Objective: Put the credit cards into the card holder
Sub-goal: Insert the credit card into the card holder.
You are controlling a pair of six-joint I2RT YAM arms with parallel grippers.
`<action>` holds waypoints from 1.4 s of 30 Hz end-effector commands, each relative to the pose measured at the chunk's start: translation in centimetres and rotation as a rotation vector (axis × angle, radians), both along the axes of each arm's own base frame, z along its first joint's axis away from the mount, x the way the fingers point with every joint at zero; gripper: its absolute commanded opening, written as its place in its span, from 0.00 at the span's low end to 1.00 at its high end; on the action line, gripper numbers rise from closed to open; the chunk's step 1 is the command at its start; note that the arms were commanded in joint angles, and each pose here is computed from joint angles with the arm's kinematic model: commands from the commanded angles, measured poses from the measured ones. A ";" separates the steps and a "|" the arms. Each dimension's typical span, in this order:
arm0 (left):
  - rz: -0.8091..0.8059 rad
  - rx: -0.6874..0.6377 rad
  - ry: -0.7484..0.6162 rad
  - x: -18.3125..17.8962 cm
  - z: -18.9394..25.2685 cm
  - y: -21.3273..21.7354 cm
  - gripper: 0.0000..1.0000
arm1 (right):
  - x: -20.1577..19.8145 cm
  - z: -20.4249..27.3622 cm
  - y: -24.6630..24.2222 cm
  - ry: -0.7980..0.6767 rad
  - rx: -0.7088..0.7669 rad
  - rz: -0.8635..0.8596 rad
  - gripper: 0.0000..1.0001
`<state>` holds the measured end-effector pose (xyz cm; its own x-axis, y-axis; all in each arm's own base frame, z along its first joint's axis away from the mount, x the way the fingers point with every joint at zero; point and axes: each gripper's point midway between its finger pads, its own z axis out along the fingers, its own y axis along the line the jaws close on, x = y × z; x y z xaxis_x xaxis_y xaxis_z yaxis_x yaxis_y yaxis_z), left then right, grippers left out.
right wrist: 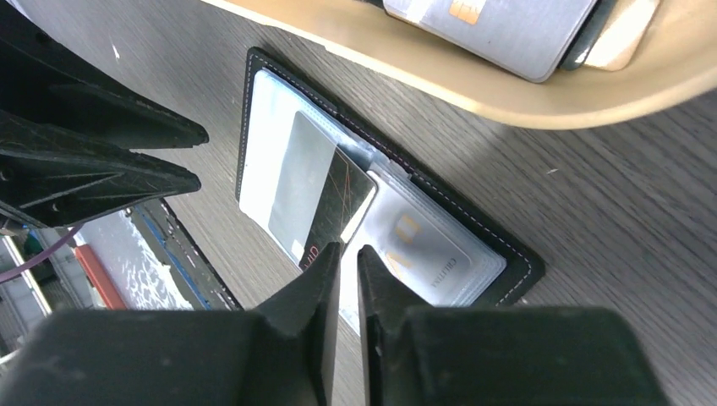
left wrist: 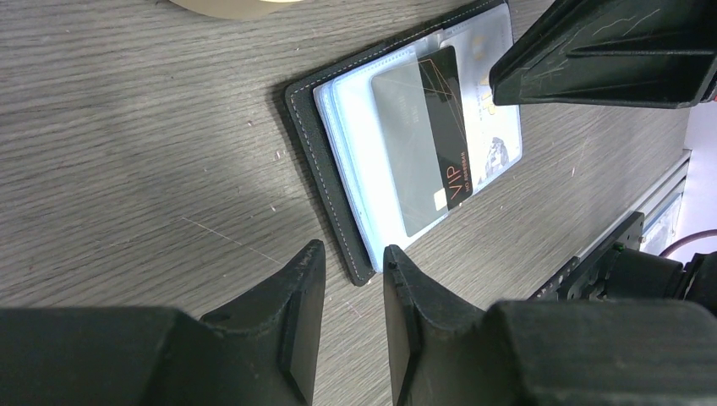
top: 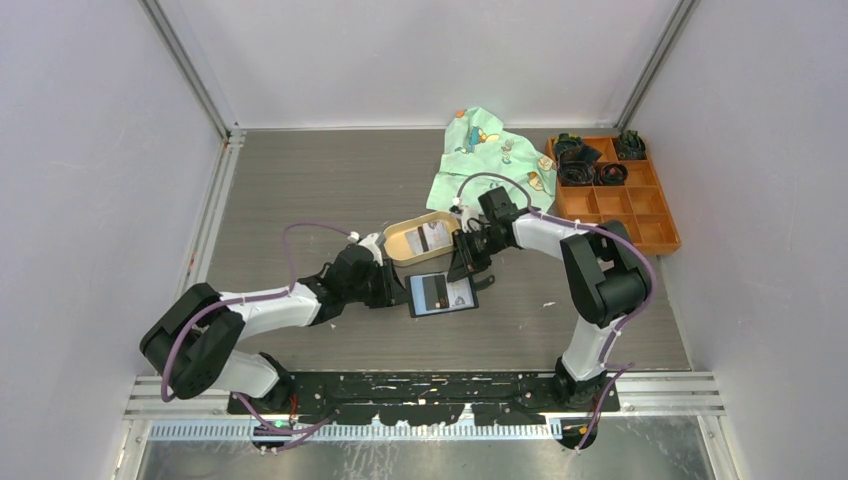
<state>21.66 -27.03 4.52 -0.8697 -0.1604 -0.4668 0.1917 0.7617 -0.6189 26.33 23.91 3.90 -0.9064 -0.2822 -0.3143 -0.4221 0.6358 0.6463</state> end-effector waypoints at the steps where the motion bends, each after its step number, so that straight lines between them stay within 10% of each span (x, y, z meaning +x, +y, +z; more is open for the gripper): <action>1: -0.007 -0.037 -0.038 0.3 1.3 -0.5 0.32 | 0.4 1.9 0.6 -0.098 -0.004 0.060 0.15; 42: 0.031 -0.056 -0.129 0.5 2.9 0.7 0.32 | -0.6 2.7 3.6 -0.097 0.027 0.166 0.12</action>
